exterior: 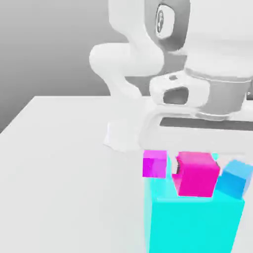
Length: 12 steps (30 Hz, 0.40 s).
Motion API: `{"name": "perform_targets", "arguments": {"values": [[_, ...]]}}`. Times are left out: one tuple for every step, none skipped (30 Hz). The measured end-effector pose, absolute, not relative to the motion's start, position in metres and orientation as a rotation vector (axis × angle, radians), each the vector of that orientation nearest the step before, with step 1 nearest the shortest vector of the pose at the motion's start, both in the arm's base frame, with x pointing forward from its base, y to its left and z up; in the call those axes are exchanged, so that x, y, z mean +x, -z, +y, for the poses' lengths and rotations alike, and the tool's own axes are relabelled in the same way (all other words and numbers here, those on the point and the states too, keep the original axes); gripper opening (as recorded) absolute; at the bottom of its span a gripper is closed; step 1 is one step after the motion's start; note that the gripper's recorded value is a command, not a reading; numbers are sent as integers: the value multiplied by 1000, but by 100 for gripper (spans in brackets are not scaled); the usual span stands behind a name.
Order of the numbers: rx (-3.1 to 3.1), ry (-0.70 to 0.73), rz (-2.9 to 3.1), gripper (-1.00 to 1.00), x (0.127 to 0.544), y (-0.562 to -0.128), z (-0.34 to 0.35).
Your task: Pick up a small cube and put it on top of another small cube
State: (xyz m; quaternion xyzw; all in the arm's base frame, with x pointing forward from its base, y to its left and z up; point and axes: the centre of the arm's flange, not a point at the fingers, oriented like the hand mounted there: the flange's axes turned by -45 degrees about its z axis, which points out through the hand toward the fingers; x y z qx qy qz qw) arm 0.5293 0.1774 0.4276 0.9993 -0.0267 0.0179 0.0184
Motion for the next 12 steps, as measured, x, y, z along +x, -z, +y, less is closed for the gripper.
{"name": "perform_targets", "arguments": {"values": [[3113,-46,-125,-100,521,-437,194],[3123,-35,-169,-100,513,-445,209],[3131,-22,-213,-100,504,-451,224],[3132,-10,-257,-100,496,-455,235],[3131,-4,-278,-100,492,-447,241],[3131,-1,-290,-100,490,-435,243],[3132,0,-295,-100,489,-420,245],[3130,1,-318,100,491,-404,240],[3127,1,-350,100,496,-404,229],[3125,1,-366,100,499,-404,224],[3124,1,-375,100,500,-404,222],[3123,1,-379,100,500,-404,220]]}}
